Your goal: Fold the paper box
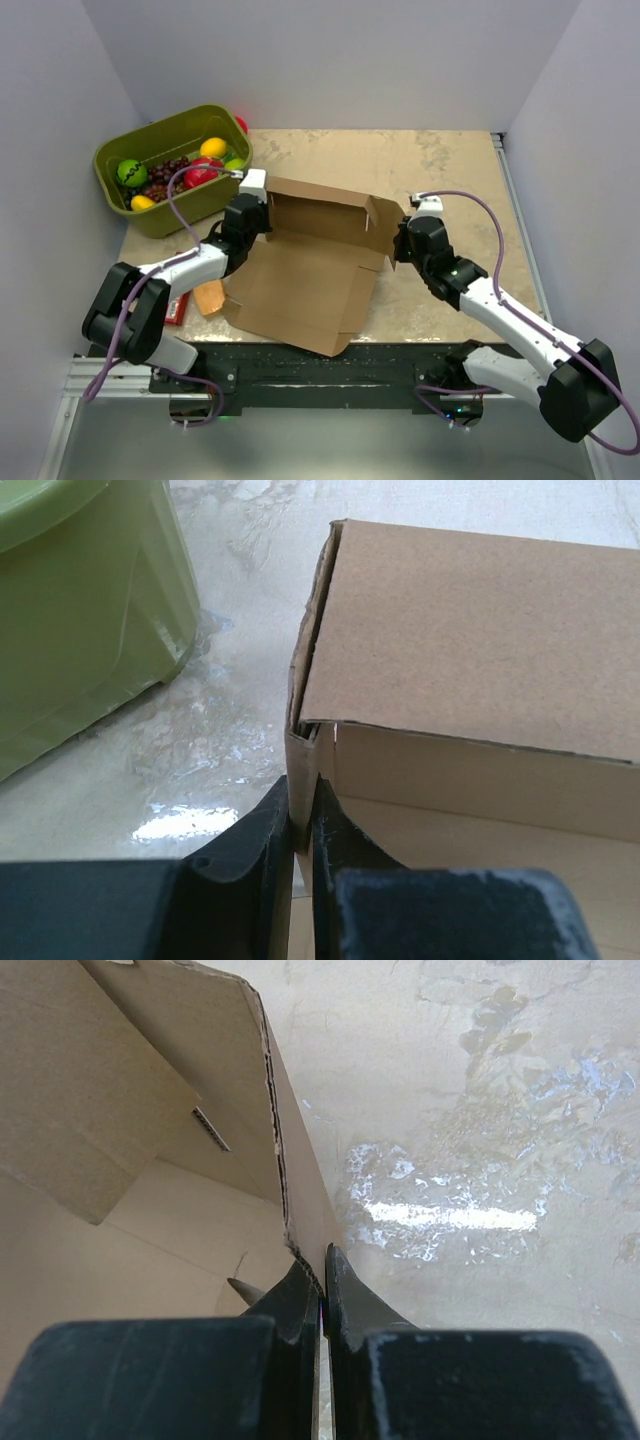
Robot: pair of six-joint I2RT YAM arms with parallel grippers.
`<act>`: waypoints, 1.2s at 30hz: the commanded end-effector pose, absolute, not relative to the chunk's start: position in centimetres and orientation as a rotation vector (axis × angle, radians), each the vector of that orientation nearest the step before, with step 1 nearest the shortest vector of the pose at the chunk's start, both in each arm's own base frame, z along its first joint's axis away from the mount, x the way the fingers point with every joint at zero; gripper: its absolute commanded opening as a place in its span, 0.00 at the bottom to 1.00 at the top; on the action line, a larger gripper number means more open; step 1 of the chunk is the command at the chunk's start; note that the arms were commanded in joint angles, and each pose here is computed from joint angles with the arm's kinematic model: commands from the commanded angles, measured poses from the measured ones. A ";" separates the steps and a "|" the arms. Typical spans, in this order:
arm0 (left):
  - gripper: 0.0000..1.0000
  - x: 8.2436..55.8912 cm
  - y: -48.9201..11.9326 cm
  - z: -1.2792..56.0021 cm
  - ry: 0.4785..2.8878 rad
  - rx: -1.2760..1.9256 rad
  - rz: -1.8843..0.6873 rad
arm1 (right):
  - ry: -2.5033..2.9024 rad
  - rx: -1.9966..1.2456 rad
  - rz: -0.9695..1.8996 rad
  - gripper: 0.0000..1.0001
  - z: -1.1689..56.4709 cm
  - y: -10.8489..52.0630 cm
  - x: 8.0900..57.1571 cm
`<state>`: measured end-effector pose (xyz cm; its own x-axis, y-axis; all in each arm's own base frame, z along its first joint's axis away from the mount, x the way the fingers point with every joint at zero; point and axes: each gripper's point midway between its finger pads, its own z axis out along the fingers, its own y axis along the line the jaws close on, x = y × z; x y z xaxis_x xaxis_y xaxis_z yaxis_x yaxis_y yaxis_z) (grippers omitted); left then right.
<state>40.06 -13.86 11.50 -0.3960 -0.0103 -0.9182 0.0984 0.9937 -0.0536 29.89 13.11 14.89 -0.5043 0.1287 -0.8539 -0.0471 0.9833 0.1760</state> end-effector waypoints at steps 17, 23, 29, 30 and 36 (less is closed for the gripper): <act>0.43 38.0 -15.3 14.8 1.825 0.089 -0.280 | 2.034 0.127 0.215 0.53 17.3 12.5 30.7; 0.68 36.5 -16.3 17.1 1.815 0.103 -0.384 | 2.002 0.131 0.253 0.80 20.0 12.3 29.7; 0.77 34.0 -15.4 17.8 1.883 0.077 -0.404 | 1.951 0.113 0.331 0.84 24.2 12.5 28.6; 0.78 33.3 -15.1 17.2 1.924 0.083 -0.393 | 1.953 0.109 0.337 0.85 24.5 12.5 28.5; 0.83 31.4 -15.1 21.2 1.940 0.122 -0.433 | 1.910 0.079 0.492 0.85 28.3 14.8 28.3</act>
